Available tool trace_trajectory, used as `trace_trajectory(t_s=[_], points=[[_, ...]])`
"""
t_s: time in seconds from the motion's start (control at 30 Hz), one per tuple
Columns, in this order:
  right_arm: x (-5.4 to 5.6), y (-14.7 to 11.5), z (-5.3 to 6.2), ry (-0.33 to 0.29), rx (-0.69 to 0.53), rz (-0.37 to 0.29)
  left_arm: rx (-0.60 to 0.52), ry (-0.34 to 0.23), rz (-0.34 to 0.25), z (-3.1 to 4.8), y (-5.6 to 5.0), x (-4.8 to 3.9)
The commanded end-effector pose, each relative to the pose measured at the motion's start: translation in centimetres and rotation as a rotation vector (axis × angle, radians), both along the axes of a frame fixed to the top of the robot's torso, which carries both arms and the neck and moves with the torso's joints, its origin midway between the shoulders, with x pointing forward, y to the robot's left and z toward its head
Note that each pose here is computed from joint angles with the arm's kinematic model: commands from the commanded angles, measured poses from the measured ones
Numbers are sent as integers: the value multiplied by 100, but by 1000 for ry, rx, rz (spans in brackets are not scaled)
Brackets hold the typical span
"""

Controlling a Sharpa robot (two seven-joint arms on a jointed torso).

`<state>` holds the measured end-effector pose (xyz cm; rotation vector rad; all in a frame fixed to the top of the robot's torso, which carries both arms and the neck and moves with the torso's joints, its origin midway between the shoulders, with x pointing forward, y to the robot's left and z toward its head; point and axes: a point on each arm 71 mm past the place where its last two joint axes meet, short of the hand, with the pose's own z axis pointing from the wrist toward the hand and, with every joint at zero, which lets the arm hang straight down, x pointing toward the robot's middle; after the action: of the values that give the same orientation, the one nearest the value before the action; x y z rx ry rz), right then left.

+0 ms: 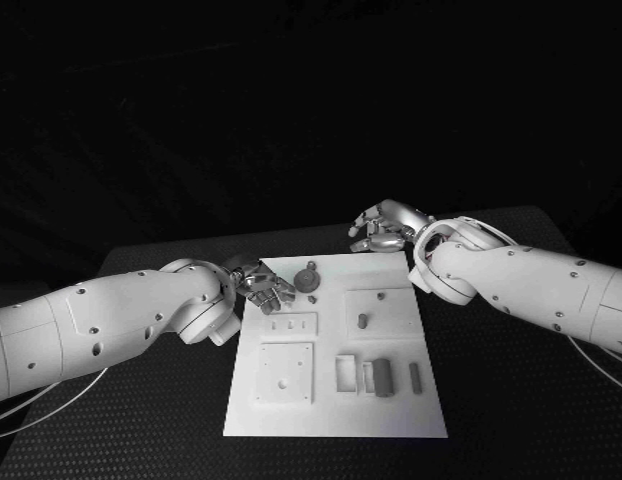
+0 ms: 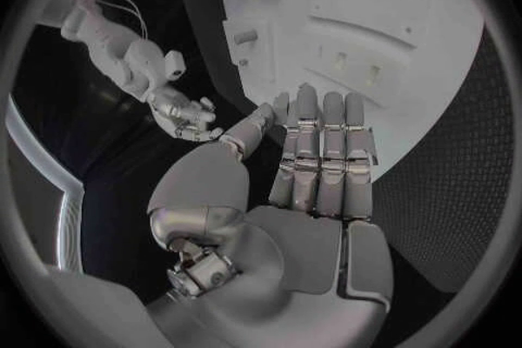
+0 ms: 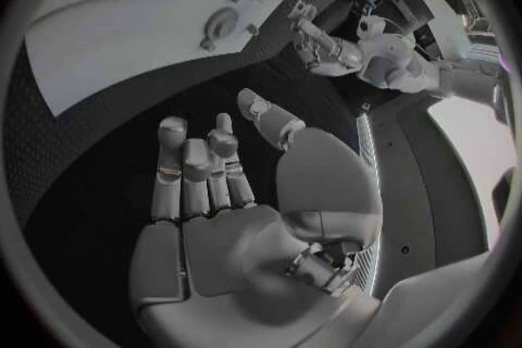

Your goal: Assemble the parts on the task board

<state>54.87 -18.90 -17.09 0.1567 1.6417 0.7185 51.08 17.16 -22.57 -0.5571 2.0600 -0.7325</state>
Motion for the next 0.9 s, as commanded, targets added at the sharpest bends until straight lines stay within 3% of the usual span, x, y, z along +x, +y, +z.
trace_trajectory(t_s=[0.03, 0.3, 0.53, 0.9], points=[[65, -54, 126, -35, 89, -5, 135, -60, -27, -6, 2, -3], [185, -131, 279, -67, 96, -29, 208, -61, -49, -109, -49, -38], [204, -134, 288, -59, 99, -31, 230, -51, -46, -180, -76, -48], [203, -121, 285, -53, 97, -27, 265, -41, -44, -231, -154, -51]])
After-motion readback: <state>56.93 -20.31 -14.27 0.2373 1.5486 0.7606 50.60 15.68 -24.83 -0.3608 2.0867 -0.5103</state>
